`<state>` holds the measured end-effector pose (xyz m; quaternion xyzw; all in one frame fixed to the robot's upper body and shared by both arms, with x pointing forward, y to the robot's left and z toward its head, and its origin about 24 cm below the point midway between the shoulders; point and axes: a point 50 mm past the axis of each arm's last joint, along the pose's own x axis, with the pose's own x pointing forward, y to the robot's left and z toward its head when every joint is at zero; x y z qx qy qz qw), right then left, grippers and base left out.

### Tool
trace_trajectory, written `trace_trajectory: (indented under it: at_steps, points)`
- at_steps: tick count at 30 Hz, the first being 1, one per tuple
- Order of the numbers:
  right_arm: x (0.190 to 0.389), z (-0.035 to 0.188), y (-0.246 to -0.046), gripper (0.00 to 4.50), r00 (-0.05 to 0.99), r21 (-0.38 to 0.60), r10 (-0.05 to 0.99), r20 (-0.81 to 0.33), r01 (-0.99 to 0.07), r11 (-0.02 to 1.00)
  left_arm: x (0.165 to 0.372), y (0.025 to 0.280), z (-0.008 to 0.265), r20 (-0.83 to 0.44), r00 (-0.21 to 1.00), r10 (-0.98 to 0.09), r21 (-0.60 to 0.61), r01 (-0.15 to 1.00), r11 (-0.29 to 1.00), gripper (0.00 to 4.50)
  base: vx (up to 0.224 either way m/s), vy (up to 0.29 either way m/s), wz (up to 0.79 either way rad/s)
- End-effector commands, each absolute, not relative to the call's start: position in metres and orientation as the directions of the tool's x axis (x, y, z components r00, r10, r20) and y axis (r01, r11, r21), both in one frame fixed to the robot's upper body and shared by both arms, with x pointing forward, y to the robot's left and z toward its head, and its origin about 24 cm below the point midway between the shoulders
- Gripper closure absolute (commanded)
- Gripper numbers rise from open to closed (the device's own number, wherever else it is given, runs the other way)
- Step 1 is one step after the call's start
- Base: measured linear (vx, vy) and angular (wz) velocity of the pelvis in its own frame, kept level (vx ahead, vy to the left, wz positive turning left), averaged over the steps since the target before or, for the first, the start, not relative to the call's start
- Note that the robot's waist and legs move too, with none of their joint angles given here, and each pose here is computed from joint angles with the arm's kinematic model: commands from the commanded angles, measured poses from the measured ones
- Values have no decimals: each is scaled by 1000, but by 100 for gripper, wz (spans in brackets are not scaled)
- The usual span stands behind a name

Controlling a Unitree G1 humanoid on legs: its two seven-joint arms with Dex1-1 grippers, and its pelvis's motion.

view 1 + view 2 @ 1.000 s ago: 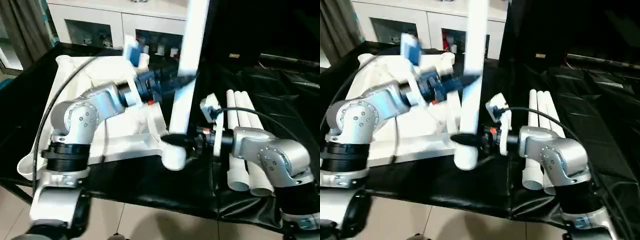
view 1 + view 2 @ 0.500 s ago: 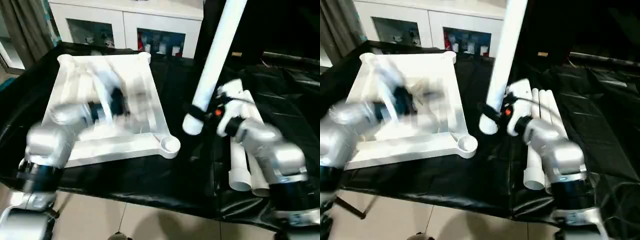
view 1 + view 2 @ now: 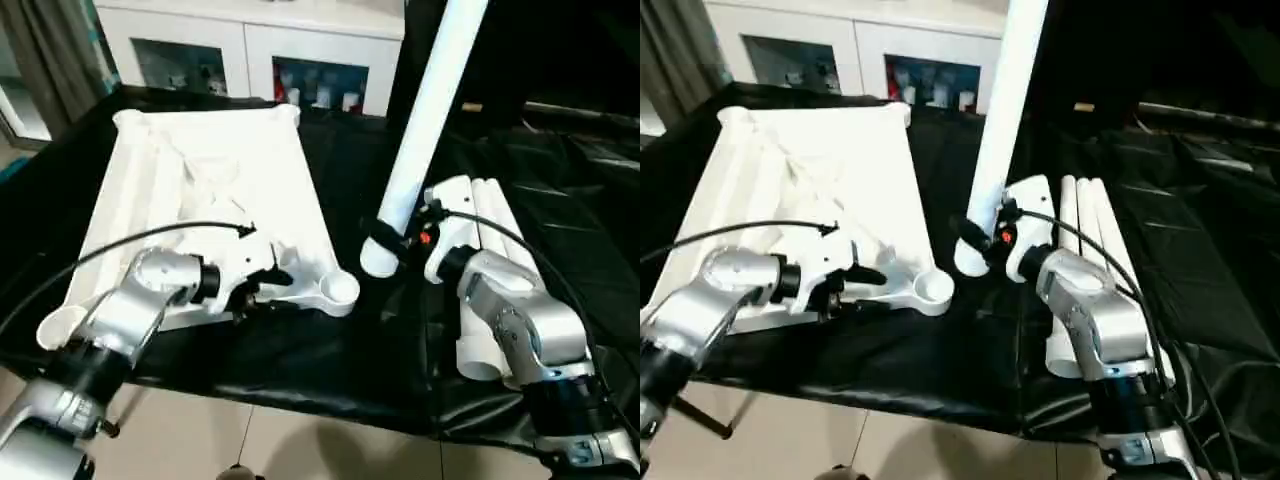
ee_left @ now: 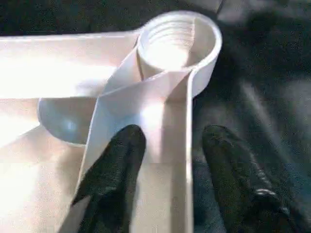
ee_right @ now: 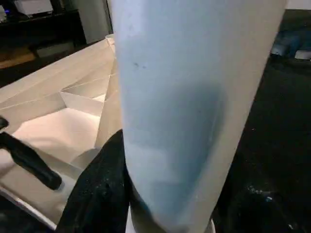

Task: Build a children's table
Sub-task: Pick table leg

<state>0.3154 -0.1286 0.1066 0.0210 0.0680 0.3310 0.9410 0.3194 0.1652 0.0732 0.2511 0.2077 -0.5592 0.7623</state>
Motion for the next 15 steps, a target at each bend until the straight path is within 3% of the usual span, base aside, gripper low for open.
trace_trajectory:
  at_steps: [1,2,10,12,15]
  points:
    - [314,110,-129,262,771,70,629,-95,-625,777,321,165,71,-617,283,-735,157,959,238,242,0,0,0]
    - [313,110,-128,262,771,70,630,-94,-626,777,324,167,68,-623,295,-724,165,955,247,265,0,0,0]
    - [312,110,-131,262,772,64,629,-96,-626,777,328,173,62,-645,275,-713,133,959,249,318,0,0,0]
    - [312,110,-131,262,772,63,629,-96,-626,778,329,176,62,-644,276,-714,128,958,255,358,0,0,0]
    - [312,110,-131,262,768,60,632,-98,-630,774,329,181,62,-647,275,-711,122,958,259,367,0,0,0]
